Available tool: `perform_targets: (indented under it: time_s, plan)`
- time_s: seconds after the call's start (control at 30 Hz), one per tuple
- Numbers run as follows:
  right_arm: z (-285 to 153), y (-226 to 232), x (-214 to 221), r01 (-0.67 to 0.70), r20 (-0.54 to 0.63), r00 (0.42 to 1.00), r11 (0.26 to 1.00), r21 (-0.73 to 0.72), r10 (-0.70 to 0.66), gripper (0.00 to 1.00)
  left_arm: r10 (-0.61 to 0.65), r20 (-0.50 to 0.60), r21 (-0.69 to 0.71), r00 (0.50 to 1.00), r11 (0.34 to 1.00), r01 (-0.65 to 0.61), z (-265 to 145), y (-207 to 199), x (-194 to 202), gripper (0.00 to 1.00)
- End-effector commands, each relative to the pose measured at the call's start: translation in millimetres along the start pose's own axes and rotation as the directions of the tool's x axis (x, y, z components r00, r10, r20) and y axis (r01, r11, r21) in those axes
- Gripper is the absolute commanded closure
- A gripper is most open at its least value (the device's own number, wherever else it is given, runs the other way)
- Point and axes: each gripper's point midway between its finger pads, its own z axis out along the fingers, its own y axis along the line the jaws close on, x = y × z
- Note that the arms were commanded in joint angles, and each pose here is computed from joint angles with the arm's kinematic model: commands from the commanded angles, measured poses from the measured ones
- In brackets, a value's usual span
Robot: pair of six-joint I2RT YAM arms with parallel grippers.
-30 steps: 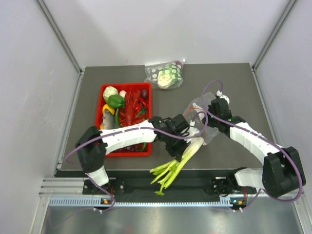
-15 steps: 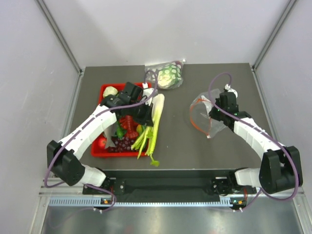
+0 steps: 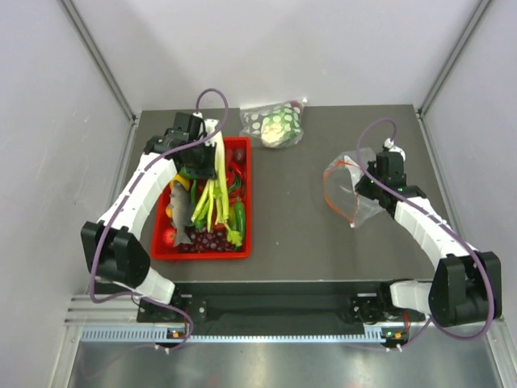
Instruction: Open the zip-top bag and remove the fake food
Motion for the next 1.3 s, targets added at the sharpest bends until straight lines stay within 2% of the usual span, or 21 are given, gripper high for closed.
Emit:
perform_targets:
  time_s: [0.0,0.1,0.17,0.3,0.47,0.53,0.57,0.6,0.67,0.7,0.77,0.8,0.83,0.93,1.07,1.1,1.27]
  plan:
    - [-7.6,0.6,-14.5,-0.001,0.043,0.999,1.0,-0.023,0.002,1.0,0.051,0.022,-0.121,0.998,0.992,-0.048,-4.3,22.5,-15.4,1.0]
    - [-8.2,-0.6,-14.7,-0.003,0.042,0.999,1.0,-0.024,0.004,1.0,0.052,-0.001,-0.213,0.999,0.976,-0.051,-4.1,43.0,-12.7,1.0]
    - [-8.1,-1.5,-14.6,-0.006,0.042,0.999,1.0,-0.024,0.007,1.0,0.042,-0.012,-0.227,0.999,0.973,-0.043,-4.4,50.1,-7.5,1.0]
    - [-7.1,-1.5,-13.0,-0.007,0.036,0.999,1.0,-0.028,0.008,1.0,0.035,-0.02,-0.143,0.999,0.989,-0.037,4.0,38.7,4.2,1.0]
    - [-5.9,-1.4,-9.5,-0.016,0.026,1.0,0.999,-0.031,0.017,1.0,0.021,-0.066,-0.138,0.998,0.99,-0.03,14.0,40.0,18.0,0.99]
    - [-7.4,-1.0,-9.7,-0.017,0.029,0.999,0.999,-0.035,0.018,0.96,0.01,-0.08,-0.16,0.997,0.987,-0.023,15.9,44.0,19.3,0.95]
    - [-7.6,-1.6,-9.2,-0.018,0.028,0.999,0.999,-0.032,0.018,0.92,0.01,-0.081,-0.175,0.997,0.984,-0.024,15.1,46.6,19.4,0.9]
    - [-8.8,-1.5,-9.5,-0.016,0.031,0.999,0.999,-0.034,0.017,0.74,0.007,-0.082,-0.177,0.997,0.984,-0.021,15.2,46.7,19.4,0.72]
    - [-10.4,-1.6,-9.2,-0.011,0.03,0.999,0.999,-0.035,0.012,0.56,0.003,-0.078,-0.173,0.997,0.985,-0.016,13.5,45.4,18.9,0.54]
    - [-12.0,-0.4,-9.6,-0.005,0.031,0.999,0.999,-0.042,0.006,0.44,0.002,-0.077,-0.167,0.997,0.986,-0.015,13.2,44.2,18.8,0.4]
    - [-13.6,0.1,-9.6,-0.003,0.031,0.999,0.999,-0.046,0.005,0.37,0.001,-0.072,-0.165,0.997,0.986,-0.013,10.0,43.2,18.9,0.3]
    - [-14.7,0.7,-10.7,0.003,0.034,0.999,0.999,-0.049,-0.001,0.27,0.0,-0.069,-0.167,0.998,0.986,-0.012,9.1,43.2,18.5,0.24]
    - [-15.7,0.4,-10.5,0.006,0.028,1.0,0.999,-0.046,-0.004,0.23,-0.003,-0.063,-0.171,0.998,0.985,-0.007,7.0,43.4,17.9,0.12]
    - [-20.4,5.8,-12.5,0.025,0.021,1.0,0.997,-0.07,-0.023,0.12,-0.012,-0.051,-0.183,0.999,0.983,0.002,0.9,43.9,16.4,0.04]
    - [-31.3,9.0,-17.0,0.042,0.032,0.999,0.995,-0.085,-0.04,0.06,-0.017,-0.004,-0.181,1.0,0.983,0.016,-12.8,40.2,7.1,0.01]
    - [-37.2,11.3,-19.1,0.049,0.041,0.998,0.994,-0.097,-0.046,0.01,-0.015,0.007,-0.178,1.0,0.984,0.016,-16.5,38.8,4.9,0.01]
    - [-55.0,15.5,-25.0,0.08,0.07,0.995,0.989,-0.123,-0.072,0.0,-0.013,0.088,-0.11,0.996,0.994,0.022,-39.8,21.7,-11.3,0.01]
